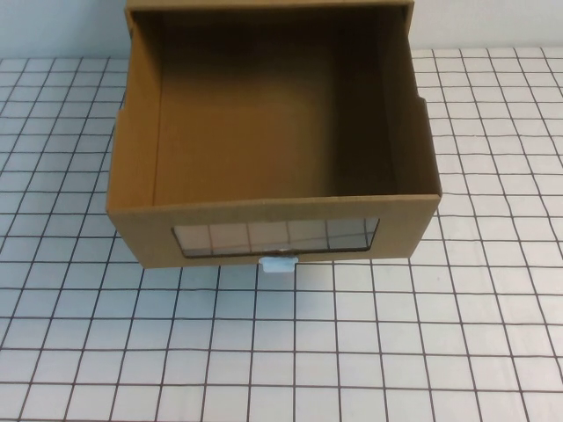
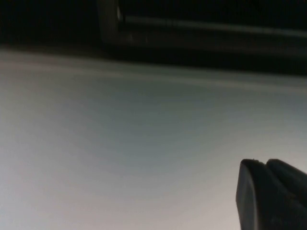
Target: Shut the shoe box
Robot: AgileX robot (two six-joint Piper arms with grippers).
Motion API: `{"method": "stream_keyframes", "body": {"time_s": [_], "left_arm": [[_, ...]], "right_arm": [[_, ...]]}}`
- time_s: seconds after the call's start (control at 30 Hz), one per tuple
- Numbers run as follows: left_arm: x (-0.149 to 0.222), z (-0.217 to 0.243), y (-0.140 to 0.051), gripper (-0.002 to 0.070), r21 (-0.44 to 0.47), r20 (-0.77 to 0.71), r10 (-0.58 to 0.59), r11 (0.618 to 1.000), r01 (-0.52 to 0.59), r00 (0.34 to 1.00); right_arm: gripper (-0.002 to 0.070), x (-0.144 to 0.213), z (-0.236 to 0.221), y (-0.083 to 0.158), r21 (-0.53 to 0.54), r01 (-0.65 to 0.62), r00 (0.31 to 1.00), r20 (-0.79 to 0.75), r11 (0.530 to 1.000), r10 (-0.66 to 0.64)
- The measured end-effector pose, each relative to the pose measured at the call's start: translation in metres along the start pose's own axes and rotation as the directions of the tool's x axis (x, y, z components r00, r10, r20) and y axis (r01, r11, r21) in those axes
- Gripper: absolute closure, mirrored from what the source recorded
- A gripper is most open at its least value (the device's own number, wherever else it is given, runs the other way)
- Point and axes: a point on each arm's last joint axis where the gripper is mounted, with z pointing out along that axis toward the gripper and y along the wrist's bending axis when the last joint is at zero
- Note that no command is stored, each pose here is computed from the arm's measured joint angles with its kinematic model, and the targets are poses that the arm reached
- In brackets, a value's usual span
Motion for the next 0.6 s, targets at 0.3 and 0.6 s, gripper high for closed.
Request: {"method": "stream_keyframes", "body": {"time_s": [0.3,0.6], "left_arm": [[0.067,0.102,-0.027,0.068,0.18,-0.514,0.084,0.984,0.012,0.854],[0.197,0.147,-0.04,0.068,0.158,-0.882,0.058,0.971,0.179,0.467]], "right_arm": [[0.0689,0.05,0.087,-0.004,0.015,0.052,0.805,-0.592,0.999,-0.033],[0.0689,0.104,0.114,-0.003,0.027,0.006,0.613,-0.79,1.0,0.018]]}}
